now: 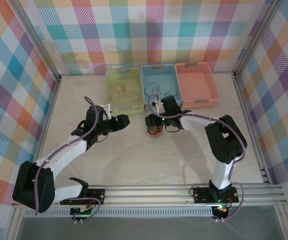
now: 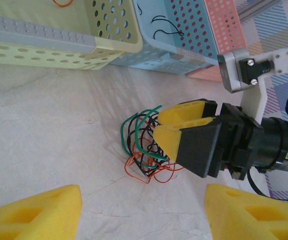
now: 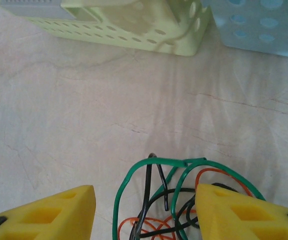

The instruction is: Untangle the cables

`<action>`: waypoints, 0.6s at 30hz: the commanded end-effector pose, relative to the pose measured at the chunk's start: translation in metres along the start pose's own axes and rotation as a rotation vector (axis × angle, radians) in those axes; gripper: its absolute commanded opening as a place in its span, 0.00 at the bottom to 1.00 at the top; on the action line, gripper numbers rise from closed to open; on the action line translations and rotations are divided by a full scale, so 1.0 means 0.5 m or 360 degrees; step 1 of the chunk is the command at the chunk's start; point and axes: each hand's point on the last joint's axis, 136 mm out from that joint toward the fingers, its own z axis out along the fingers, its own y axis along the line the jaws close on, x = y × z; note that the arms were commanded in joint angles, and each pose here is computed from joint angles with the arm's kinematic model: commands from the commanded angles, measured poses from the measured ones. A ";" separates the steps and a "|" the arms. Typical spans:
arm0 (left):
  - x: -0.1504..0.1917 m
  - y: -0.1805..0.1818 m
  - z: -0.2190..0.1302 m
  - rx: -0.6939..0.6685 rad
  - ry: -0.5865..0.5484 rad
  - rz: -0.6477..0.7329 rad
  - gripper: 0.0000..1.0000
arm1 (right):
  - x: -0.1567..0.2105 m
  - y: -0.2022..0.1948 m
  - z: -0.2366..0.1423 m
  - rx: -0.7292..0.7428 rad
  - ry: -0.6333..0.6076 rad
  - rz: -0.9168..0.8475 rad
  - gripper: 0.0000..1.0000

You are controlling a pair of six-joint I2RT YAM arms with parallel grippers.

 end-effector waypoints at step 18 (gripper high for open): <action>0.023 -0.027 -0.030 0.0054 -0.0013 0.0117 0.66 | -0.055 0.027 0.040 -0.0092 -0.0040 0.0062 0.33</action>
